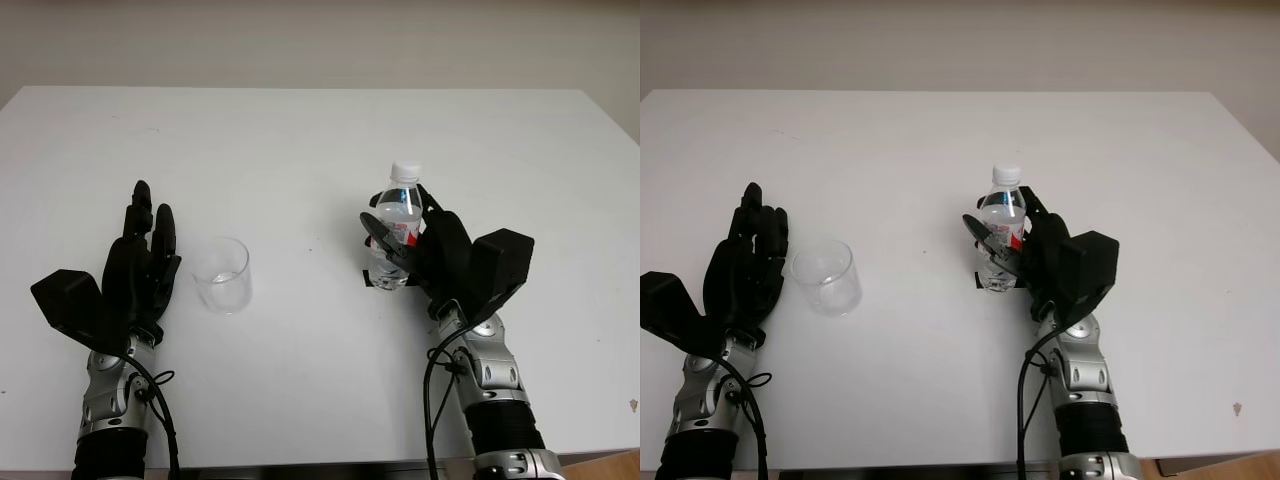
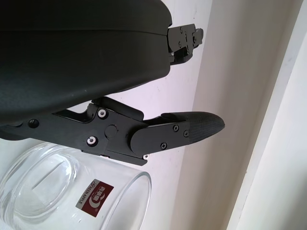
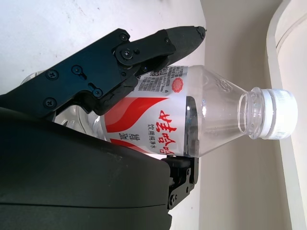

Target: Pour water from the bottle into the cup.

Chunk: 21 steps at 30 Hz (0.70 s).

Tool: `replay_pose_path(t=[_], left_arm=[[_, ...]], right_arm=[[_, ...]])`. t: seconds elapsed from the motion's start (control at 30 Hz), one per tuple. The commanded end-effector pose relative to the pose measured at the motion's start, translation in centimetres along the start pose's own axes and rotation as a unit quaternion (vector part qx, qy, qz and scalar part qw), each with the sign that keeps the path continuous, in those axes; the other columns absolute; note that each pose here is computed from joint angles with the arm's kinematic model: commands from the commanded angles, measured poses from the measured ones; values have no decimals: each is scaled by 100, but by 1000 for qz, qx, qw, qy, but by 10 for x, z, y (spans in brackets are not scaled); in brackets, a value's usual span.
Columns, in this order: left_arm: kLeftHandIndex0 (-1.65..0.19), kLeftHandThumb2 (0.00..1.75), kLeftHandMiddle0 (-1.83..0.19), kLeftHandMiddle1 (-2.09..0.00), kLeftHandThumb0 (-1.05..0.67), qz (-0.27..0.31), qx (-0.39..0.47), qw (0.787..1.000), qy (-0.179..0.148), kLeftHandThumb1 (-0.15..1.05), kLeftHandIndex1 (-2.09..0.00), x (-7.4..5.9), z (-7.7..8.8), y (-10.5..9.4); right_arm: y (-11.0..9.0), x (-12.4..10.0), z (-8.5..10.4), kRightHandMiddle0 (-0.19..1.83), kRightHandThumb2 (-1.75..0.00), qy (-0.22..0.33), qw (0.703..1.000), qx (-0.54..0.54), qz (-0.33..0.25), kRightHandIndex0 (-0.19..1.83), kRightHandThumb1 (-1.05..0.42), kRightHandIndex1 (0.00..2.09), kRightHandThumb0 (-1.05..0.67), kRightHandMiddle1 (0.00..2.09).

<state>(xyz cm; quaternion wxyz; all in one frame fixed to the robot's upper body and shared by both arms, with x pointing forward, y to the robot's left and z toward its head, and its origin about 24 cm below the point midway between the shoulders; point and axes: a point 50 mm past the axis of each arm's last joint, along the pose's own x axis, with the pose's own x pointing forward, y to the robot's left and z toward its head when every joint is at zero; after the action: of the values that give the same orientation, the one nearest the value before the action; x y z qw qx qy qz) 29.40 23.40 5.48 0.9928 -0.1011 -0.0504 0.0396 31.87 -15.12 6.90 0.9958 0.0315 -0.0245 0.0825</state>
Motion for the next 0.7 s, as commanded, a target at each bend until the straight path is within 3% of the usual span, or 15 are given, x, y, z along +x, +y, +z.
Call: replay_pose_path(t=[0.0,0.03,0.1,0.13,0.17,0.2,0.27,0.3,0.37,0.67], left_arm=[[14,51,11,-5,-63,7,3,1000,13,105,-5,-4,-4,5],[14,51,11,-5,-63,7,3,1000,13,105,-5,-4,-4,5],[14,50,11,-5,-63,7,3,1000,12,105,-6,-4,-5,5],[14,50,11,-5,-63,6,3,1000,13,105,-5,-4,-5,5],[14,50,12,-5,-63,5,3,1000,13,105,-5,-4,-5,5],[15,51,12,-5,-63,5,5,1000,14,105,-5,-4,-5,6],[14,51,11,-5,-63,7,4,1000,13,105,-5,-4,-5,6],[14,51,11,-5,-63,6,5,1000,13,105,-5,-4,-5,6],[14,52,12,-5,-62,5,5,1000,13,105,-5,-4,-4,7],[15,52,13,-5,-62,-1,3,1000,14,105,-5,-4,-4,8]], right_arm=[[-2,-1,1,87,-28,-10,1000,-6,5,129,-105,209,-43,209],[-3,-1,1,86,-26,-11,1000,-3,6,126,-105,209,-43,209],[-3,-2,0,52,-13,-15,1000,-8,5,85,-103,209,-47,209],[-4,-4,-1,33,-9,-15,1000,-19,15,55,-101,207,-49,204],[-5,-5,-1,3,-7,-15,999,-27,23,14,-97,153,-58,162],[-6,-7,-2,-6,-6,-17,998,-35,39,1,-95,131,-61,145],[-7,-10,-3,-13,-5,-22,997,-45,61,-12,-90,44,-70,61],[-8,-11,-4,-14,-5,-22,996,-46,68,-14,-89,27,-72,42],[-9,-13,-6,-16,-5,-22,996,-46,74,-18,-87,11,-77,22],[-17,-25,-15,-19,-5,-19,997,-36,62,-19,-86,0,-83,3]])
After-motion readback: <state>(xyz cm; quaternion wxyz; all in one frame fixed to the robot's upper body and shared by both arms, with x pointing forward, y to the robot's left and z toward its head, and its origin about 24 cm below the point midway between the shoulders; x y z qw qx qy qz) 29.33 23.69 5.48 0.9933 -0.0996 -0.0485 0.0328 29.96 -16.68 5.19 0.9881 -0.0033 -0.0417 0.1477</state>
